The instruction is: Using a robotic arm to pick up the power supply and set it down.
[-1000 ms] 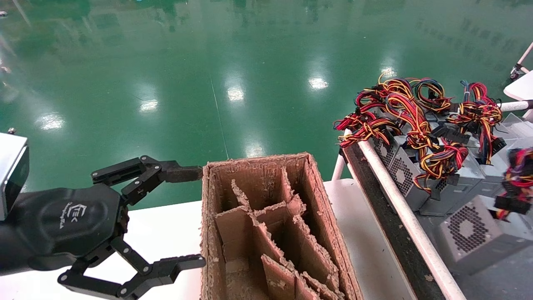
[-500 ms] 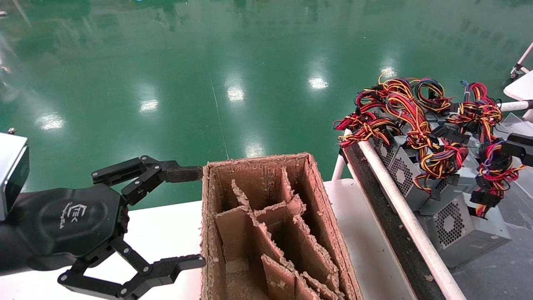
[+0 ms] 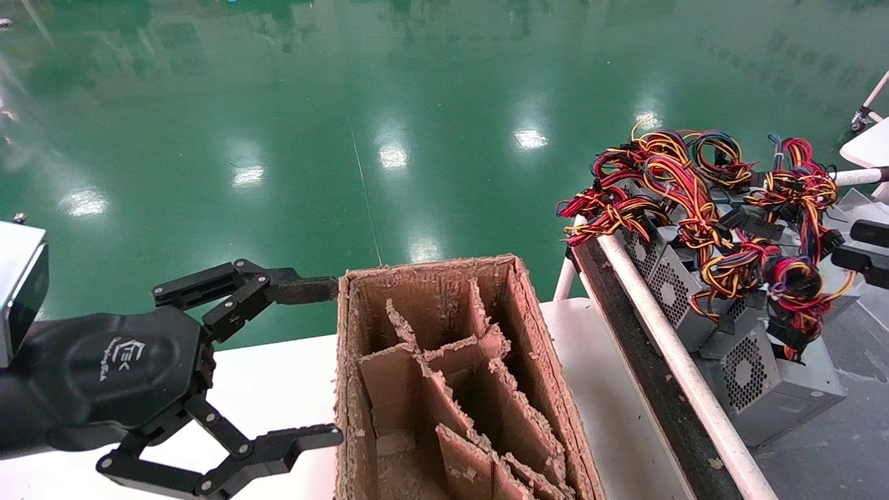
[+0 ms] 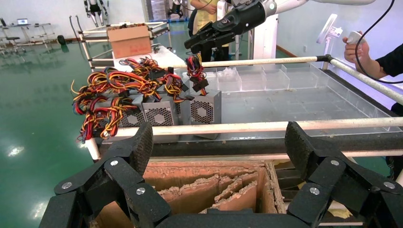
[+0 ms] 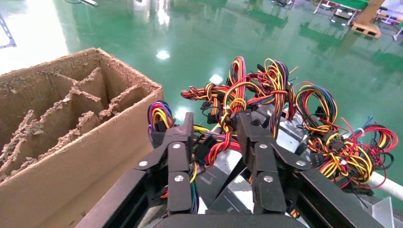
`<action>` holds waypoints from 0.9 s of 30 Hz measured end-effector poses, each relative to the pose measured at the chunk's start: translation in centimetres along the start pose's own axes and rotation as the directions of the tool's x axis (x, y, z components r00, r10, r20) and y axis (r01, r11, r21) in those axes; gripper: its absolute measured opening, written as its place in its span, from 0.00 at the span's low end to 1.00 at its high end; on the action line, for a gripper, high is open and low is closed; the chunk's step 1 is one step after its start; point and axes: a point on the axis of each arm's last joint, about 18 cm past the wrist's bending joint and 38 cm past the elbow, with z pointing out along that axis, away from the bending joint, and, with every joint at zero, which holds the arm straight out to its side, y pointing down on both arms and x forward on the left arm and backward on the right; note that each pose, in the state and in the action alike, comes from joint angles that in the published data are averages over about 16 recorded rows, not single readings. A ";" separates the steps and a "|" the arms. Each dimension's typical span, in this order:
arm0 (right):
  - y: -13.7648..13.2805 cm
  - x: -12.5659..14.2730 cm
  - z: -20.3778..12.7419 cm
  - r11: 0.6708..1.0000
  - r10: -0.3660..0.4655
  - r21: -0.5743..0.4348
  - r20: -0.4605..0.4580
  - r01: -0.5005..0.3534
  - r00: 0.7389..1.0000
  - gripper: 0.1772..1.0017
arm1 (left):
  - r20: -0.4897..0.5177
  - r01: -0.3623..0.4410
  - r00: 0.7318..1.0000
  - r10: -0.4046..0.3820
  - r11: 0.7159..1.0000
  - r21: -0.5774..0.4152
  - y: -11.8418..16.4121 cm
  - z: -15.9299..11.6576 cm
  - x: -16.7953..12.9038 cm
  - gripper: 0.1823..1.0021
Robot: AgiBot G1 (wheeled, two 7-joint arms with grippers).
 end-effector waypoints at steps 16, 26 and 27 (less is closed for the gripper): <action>-1.8 -0.2 1.0 0.993 -0.060 0.103 0.015 0.058 0.998 0.58 | 0.000 0.000 1.000 0.000 1.000 0.000 0.0 0.0 0.0 1.00; -2.1 -1.7 3.1 0.993 -0.040 0.118 0.093 0.029 0.995 0.82 | 0.001 0.000 1.000 0.000 1.000 0.000 0.0 0.0 0.0 1.00; -2.1 -1.9 3.5 0.992 -0.038 0.121 0.105 0.025 0.994 0.84 | 0.001 0.000 1.000 0.000 1.000 0.000 0.0 0.0 0.0 1.00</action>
